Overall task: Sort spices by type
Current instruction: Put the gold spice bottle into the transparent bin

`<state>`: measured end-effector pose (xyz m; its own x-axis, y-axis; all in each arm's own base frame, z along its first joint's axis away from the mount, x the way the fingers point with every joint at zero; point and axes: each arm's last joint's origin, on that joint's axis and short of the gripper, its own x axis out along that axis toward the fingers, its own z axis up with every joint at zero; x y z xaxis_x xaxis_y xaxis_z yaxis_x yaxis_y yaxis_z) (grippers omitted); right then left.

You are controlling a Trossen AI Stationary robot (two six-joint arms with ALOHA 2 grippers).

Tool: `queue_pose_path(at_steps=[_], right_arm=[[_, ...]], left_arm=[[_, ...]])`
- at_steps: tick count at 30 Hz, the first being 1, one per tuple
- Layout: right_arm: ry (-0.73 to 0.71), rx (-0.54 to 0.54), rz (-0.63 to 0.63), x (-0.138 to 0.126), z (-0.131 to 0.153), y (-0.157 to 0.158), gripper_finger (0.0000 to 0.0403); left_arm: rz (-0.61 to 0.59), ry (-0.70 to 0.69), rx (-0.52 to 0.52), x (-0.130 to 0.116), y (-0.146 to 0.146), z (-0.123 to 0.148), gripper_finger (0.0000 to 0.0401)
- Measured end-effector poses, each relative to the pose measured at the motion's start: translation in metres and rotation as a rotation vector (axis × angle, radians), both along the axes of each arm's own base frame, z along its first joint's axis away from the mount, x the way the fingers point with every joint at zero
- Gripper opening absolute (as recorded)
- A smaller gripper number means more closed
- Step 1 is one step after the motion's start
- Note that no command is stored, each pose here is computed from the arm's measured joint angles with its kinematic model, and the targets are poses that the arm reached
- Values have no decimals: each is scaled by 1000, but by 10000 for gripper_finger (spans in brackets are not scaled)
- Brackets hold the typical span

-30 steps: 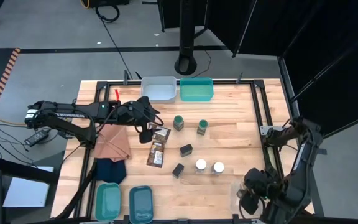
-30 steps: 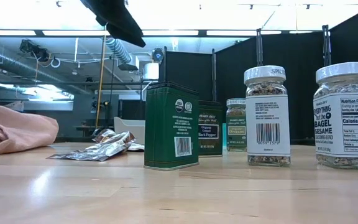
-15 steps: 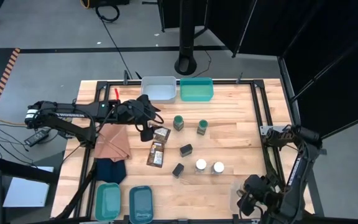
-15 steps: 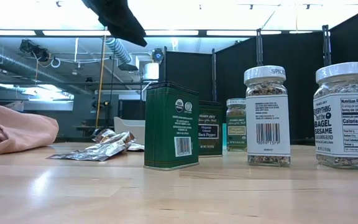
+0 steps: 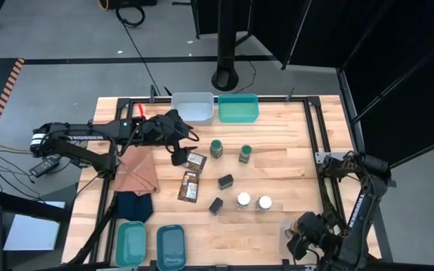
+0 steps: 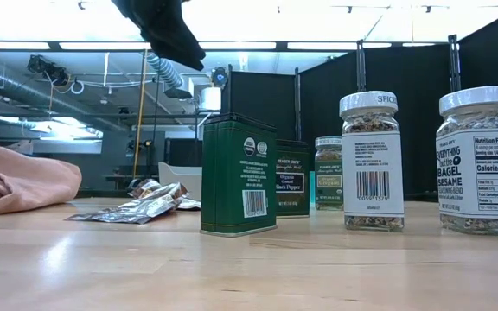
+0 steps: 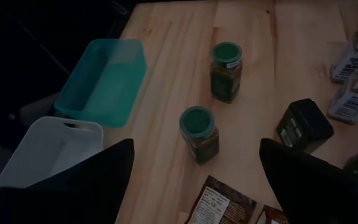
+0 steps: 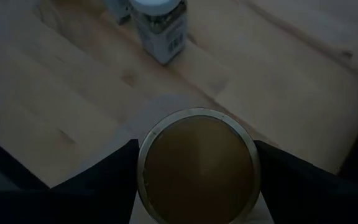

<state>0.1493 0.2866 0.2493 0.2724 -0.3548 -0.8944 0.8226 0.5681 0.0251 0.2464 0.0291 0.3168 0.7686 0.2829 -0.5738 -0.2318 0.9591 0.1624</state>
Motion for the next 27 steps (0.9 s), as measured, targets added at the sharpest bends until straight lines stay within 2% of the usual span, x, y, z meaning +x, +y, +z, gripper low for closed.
queue_pose_path(at_steps=[13,19,27], right_arm=[[2,38,1,1,-17,2,297],[59,41,29,-1,-17,2,299],[99,50,45,-1,-17,1,331]], left_arm=[[34,0,-1,-1,9,0,352],[43,-8,-2,-1,11,1,352],[33,-16,-13,-1,12,1,352]])
